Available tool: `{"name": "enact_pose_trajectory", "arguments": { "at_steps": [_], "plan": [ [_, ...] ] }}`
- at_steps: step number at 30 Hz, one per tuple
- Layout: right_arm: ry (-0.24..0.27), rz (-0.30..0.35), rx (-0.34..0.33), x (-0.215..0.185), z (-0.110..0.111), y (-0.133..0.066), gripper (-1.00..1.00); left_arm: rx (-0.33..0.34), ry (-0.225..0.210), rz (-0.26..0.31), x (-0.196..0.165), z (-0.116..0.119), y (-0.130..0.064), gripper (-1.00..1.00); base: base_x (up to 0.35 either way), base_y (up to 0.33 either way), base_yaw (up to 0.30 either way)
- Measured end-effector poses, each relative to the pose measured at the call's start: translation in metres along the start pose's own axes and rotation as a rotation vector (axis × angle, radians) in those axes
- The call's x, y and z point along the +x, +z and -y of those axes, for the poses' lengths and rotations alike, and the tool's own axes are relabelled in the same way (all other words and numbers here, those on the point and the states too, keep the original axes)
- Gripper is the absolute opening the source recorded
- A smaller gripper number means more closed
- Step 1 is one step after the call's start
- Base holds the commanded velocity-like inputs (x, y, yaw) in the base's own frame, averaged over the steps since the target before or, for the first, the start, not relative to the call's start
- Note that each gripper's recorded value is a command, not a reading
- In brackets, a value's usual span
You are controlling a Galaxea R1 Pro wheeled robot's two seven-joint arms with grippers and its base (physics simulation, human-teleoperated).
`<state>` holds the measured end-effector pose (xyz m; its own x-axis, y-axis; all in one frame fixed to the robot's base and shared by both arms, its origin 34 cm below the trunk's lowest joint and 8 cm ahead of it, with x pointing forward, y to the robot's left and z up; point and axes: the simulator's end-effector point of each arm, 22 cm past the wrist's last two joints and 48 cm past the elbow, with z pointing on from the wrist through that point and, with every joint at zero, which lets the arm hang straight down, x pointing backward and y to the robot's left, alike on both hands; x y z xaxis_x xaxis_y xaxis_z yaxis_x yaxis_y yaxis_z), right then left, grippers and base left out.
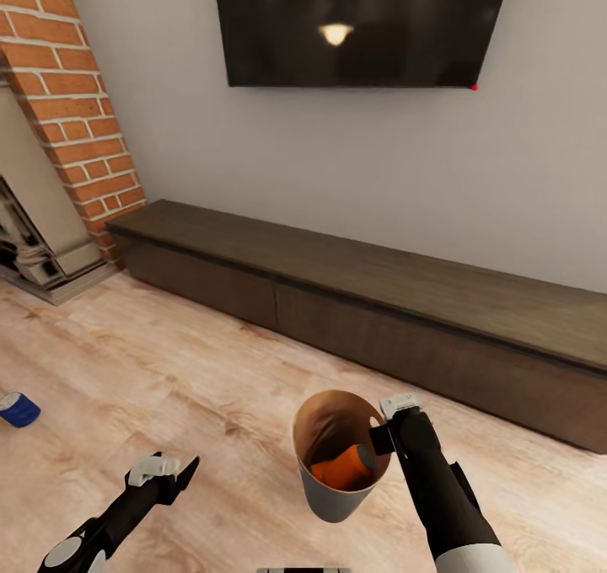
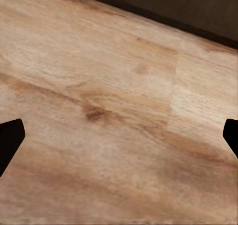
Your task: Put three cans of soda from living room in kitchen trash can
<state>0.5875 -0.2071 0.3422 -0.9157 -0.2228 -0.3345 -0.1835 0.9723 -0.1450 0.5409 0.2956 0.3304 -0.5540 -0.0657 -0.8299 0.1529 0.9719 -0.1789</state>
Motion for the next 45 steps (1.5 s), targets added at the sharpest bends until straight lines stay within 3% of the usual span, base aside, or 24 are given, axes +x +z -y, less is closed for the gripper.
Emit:
{"name": "enact_pose_trajectory", "arguments": {
  "at_steps": [16, 45],
  "plan": [
    [-0.01, 0.0, -0.002, 0.0, -0.003, 0.0, -1.0, -0.001, 0.002, -0.005, 0.002, 0.0, 0.0, 1.0, -0.041, 0.0, 0.251],
    [-0.031, 0.001, -0.005, -0.001, -0.01, 0.0, -1.0, -0.004, -0.006, -0.026, 0.012, -0.002, 0.0, 1.0, 0.3, 0.0, 0.248]
  ]
}}
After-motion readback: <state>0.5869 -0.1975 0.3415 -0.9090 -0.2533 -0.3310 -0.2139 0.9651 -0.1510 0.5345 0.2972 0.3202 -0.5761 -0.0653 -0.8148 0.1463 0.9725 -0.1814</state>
